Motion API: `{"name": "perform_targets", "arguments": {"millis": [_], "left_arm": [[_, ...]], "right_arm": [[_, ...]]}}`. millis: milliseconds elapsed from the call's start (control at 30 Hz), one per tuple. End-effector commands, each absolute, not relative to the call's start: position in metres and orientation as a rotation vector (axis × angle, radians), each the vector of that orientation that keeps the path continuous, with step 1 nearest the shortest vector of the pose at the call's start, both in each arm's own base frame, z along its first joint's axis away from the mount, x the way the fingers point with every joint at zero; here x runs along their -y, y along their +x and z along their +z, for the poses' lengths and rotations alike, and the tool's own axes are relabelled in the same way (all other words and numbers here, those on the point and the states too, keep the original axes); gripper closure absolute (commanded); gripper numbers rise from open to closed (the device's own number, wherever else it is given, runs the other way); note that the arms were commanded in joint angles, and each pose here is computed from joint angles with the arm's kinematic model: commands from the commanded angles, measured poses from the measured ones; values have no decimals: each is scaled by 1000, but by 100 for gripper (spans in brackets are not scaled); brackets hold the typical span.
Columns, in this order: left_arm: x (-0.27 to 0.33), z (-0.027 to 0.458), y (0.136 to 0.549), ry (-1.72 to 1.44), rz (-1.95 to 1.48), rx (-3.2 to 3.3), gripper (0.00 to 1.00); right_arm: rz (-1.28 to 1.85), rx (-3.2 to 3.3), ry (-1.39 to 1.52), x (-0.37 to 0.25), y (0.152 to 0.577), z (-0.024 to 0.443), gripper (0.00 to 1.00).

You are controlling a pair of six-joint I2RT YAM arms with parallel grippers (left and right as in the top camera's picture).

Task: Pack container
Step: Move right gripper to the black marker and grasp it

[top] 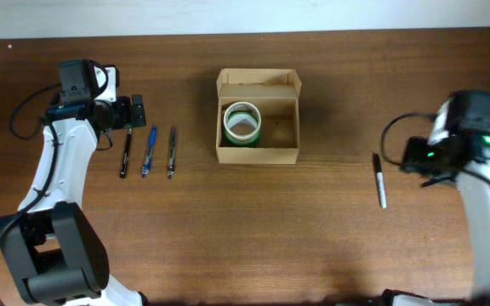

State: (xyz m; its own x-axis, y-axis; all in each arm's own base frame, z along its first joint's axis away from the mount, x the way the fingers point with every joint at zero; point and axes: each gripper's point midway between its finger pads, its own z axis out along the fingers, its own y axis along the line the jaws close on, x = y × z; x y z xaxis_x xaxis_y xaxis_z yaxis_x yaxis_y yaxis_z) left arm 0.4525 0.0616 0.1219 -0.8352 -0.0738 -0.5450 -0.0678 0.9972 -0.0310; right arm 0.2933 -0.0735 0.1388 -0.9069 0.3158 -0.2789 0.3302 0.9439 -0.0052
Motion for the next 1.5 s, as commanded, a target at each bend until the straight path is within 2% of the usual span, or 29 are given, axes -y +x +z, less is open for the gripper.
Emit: {"name": "perform_targets", "arguments": {"millis": [0, 200, 367, 600, 733, 1100, 1167, 1267, 1467], "left_arm": [[-64, 122, 456, -78, -8, -2560, 1], [-64, 122, 456, -78, -8, -2560, 1], [-64, 122, 456, -78, -8, -2560, 1], [-64, 122, 456, -78, -8, -2560, 1], [-64, 122, 456, -78, -8, -2560, 1], [-64, 122, 456, -78, -9, -2560, 1], [-64, 122, 456, -78, -8, -2560, 1], [-64, 122, 456, -78, -8, -2560, 1], [-64, 122, 456, -78, -8, -2560, 1]], "right_arm": [[40, -2947, 417, 61, 294, 100, 36], [206, -3116, 298, 45, 297, 45, 38], [116, -3178, 231, 47, 298, 22, 40], [23, -3147, 215, 57, 310, 14, 39], [-13, -3152, 215, 61, 309, 13, 45], [-98, -3190, 117, 44, 313, -6, 44], [-97, -3194, 137, 44, 313, -9, 46], [-98, -3196, 137, 44, 313, -11, 57], [-97, -3211, 139, 44, 312, -15, 60]]}}
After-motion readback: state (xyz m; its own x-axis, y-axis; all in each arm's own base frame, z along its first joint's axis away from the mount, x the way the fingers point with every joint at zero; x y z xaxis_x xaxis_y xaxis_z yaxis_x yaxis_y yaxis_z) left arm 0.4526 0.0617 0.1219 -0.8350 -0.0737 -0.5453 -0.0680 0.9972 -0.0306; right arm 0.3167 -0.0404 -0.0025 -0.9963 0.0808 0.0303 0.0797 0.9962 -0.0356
